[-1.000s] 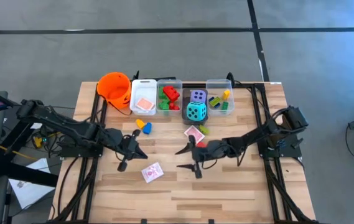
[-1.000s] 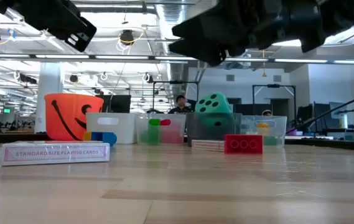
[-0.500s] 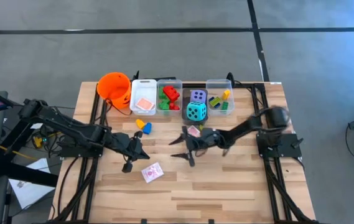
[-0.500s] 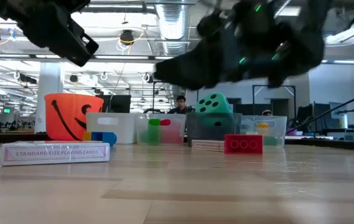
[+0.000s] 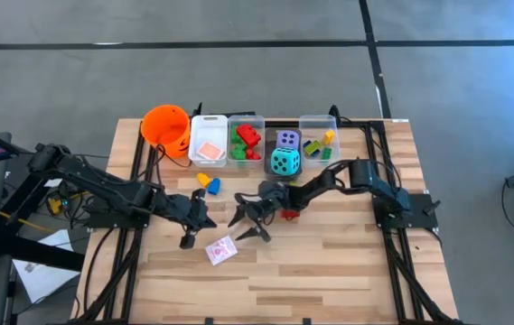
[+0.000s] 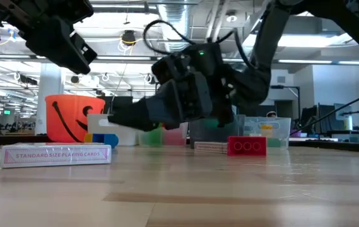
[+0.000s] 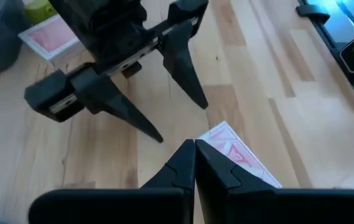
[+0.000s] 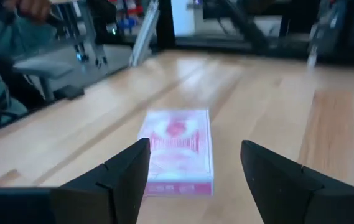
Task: Pick & Place Toys
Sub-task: Put the pink playing card box into the white bin
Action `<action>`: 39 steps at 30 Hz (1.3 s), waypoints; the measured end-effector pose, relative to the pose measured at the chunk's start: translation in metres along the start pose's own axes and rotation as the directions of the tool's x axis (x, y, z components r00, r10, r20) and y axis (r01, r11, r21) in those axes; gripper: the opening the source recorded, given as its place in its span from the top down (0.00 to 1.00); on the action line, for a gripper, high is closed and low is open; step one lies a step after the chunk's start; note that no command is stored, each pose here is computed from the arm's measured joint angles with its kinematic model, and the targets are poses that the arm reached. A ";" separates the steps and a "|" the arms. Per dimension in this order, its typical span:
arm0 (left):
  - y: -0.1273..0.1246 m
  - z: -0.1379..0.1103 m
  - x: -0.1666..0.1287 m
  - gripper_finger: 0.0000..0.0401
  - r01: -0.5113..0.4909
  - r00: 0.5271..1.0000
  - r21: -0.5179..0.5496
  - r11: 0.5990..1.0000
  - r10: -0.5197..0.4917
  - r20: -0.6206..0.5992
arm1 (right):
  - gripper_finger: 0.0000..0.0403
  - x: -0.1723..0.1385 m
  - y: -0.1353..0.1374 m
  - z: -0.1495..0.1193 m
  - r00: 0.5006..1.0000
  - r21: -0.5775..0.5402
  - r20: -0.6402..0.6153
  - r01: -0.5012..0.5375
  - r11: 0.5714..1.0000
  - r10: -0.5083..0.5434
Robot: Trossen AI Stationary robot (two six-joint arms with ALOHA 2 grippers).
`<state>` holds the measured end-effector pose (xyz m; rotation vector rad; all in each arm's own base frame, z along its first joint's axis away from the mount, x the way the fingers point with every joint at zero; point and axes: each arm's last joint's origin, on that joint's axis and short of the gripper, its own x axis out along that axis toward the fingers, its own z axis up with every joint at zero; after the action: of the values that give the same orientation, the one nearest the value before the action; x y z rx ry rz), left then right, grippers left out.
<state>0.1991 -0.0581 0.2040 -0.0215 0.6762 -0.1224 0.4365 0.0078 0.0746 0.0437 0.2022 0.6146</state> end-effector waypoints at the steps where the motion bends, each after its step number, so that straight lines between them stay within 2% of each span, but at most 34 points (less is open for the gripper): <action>1: 0.000 0.000 0.000 1.00 -0.001 1.000 0.000 1.000 0.001 -0.004 | 0.39 0.000 -0.001 -0.002 1.000 0.010 -0.026 0.000 1.000 0.000; 8: 0.003 -0.003 0.000 1.00 -0.101 0.995 0.011 0.995 0.101 -0.022 | 0.34 0.000 0.000 -0.008 0.996 0.043 -0.090 0.002 0.999 0.002; 16: 0.004 -0.003 0.000 0.99 -0.112 0.993 0.010 0.994 0.112 -0.021 | 0.10 0.001 0.000 -0.011 0.993 0.082 -0.114 0.015 0.997 -0.006; 19: 0.004 -0.003 0.000 0.99 -0.112 0.993 0.009 0.994 0.112 -0.021 | 0.02 0.002 0.002 -0.013 0.990 0.073 -0.138 0.052 0.996 -0.042; 25: 0.004 -0.003 0.000 0.99 -0.112 0.994 0.009 0.994 0.112 -0.021 | 0.05 0.011 0.014 -0.016 0.977 -0.055 -0.178 0.108 0.993 -0.116; 30: 0.004 -0.003 0.000 0.99 -0.111 0.994 0.009 0.994 0.112 -0.021 | 0.02 0.024 0.029 -0.012 0.974 -0.155 -0.176 0.113 0.982 -0.139; 34: 0.004 -0.003 0.000 0.99 -0.111 0.994 0.002 0.994 0.111 -0.021 | 0.01 0.032 0.036 -0.005 0.979 -0.174 -0.156 0.101 0.980 -0.128; 39: 0.004 -0.003 0.000 0.99 -0.111 0.994 0.001 0.994 0.111 -0.021 | 0.01 0.036 0.037 -0.003 0.971 -0.197 -0.153 0.155 0.968 -0.187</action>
<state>0.1973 -0.0544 0.2014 0.0172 0.6964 -0.0155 0.4432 0.0589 0.0694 -0.2042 0.3105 0.4616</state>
